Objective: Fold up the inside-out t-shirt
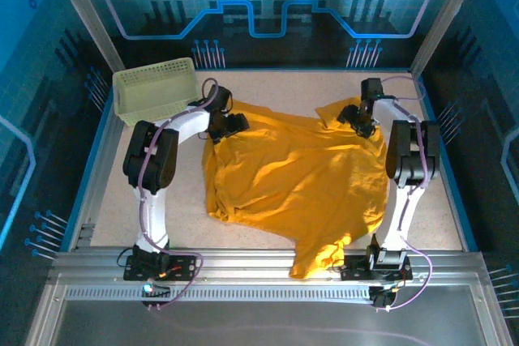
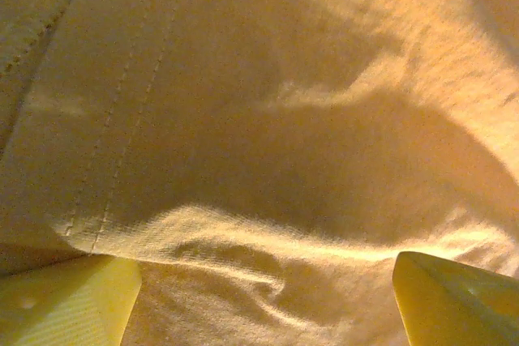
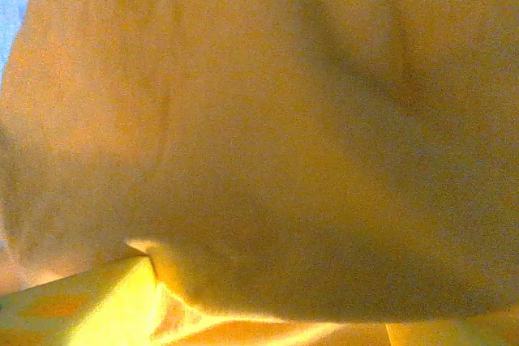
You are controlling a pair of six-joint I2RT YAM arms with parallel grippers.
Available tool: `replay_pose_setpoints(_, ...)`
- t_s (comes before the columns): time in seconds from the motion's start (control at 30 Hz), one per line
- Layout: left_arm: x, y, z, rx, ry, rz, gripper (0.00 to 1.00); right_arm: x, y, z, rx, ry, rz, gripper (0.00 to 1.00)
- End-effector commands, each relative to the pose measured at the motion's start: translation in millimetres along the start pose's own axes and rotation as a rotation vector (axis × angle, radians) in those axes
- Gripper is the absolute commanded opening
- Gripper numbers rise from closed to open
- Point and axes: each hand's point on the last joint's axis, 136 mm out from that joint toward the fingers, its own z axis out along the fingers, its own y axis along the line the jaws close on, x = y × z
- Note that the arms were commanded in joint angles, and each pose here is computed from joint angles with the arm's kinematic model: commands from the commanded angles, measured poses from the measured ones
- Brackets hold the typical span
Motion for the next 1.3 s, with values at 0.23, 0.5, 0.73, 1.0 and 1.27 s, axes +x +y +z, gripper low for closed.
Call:
replay_pose_setpoints(0.23,-26,-12,29,0.022,0.014,-0.069,0.86,-87,13,42,-0.017,-0.001,0.079,0.72)
replay_pose_setpoints(0.5,-47,-37,-19,0.007,-0.056,0.042,0.92,-138,51,-18,-0.103,-0.104,-0.084,0.71)
replay_pose_setpoints(0.73,-15,-24,-110,-0.109,-0.237,0.148,0.97,-41,71,-101,-0.19,-0.125,-0.219,0.73)
replay_pose_setpoints(1.0,110,-4,-146,-0.278,-0.257,0.387,0.97,124,62,-122,-0.244,0.01,-0.369,0.73)
replay_pose_setpoints(1.27,205,5,-136,-0.348,-0.181,0.569,0.95,223,40,-121,-0.286,0.091,-0.403,0.73)
